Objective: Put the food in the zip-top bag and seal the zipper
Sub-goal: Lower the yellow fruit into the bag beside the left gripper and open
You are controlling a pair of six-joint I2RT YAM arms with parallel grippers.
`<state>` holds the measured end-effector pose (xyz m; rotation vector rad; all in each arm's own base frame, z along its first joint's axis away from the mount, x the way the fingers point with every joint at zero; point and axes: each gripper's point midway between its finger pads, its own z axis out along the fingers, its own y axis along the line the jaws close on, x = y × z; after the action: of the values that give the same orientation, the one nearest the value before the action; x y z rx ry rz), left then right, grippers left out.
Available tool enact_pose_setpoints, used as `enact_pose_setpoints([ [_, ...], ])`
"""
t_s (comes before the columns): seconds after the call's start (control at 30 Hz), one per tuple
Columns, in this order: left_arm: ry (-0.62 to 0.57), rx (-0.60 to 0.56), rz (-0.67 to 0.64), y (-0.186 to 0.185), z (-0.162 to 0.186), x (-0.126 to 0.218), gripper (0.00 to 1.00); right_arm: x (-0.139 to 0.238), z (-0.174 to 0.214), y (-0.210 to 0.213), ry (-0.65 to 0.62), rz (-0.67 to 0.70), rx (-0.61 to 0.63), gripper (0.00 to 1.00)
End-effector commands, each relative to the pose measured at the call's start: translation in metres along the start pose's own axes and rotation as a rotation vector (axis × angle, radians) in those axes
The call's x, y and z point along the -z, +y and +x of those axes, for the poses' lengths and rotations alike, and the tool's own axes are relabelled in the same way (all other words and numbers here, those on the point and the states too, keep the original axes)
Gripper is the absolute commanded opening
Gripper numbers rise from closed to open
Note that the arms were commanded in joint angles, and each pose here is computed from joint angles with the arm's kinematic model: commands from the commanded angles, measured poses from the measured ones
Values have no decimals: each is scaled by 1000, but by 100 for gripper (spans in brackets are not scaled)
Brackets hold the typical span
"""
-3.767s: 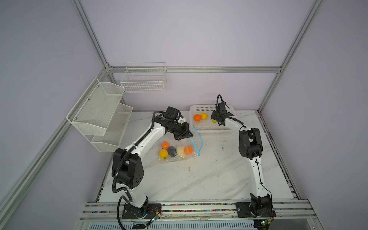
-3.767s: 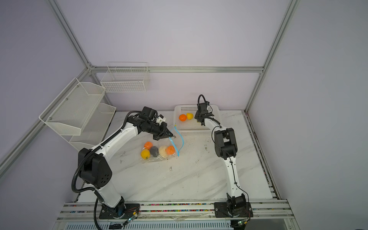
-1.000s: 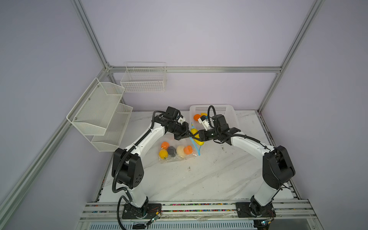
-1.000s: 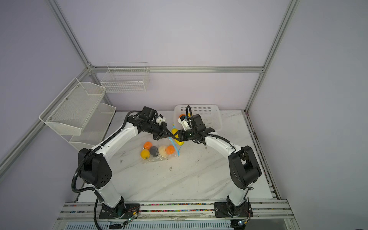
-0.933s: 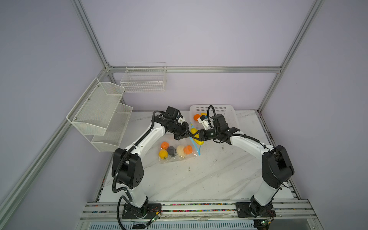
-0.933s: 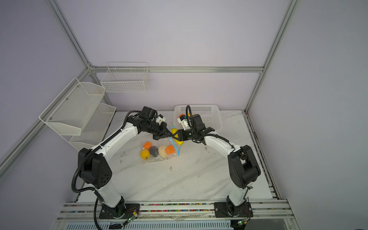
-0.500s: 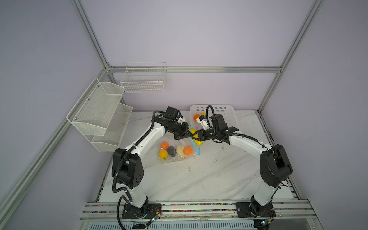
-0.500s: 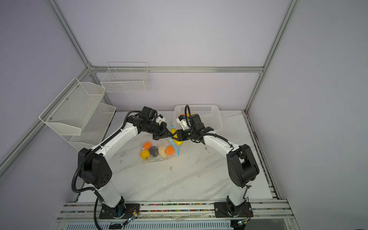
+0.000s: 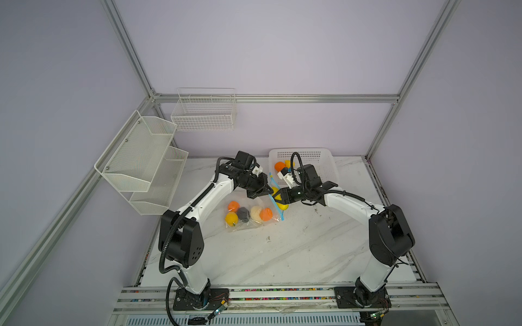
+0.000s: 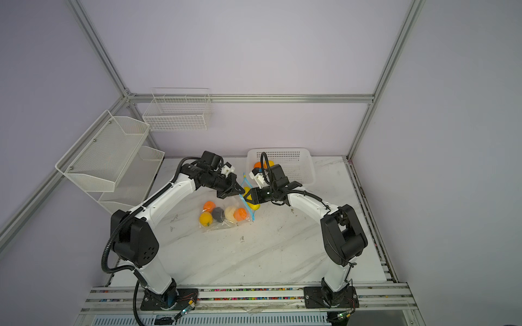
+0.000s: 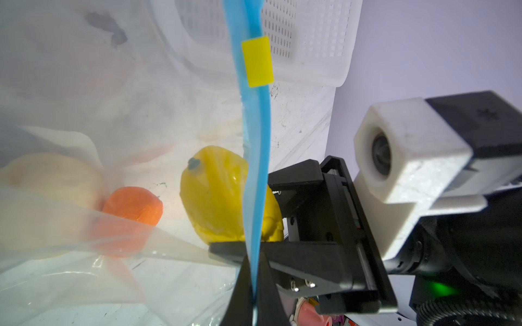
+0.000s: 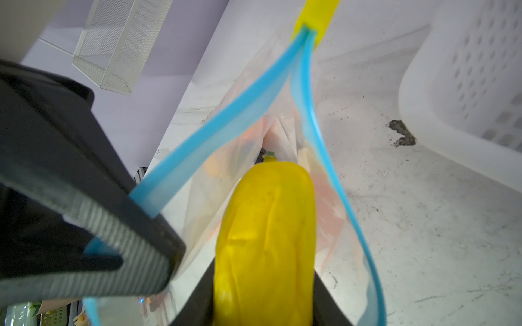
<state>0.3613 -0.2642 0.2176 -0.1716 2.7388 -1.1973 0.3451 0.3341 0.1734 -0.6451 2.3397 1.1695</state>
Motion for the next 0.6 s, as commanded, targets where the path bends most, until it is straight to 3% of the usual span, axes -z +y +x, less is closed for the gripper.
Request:
enact_pose_setpoints([
  [0.0, -39, -64, 70, -32, 1, 22, 0, 6, -20, 15, -50, -25, 39, 40],
  [0.57, -34, -73, 77, -35, 6, 23, 0, 3, -31, 7, -90, 55, -5, 59],
])
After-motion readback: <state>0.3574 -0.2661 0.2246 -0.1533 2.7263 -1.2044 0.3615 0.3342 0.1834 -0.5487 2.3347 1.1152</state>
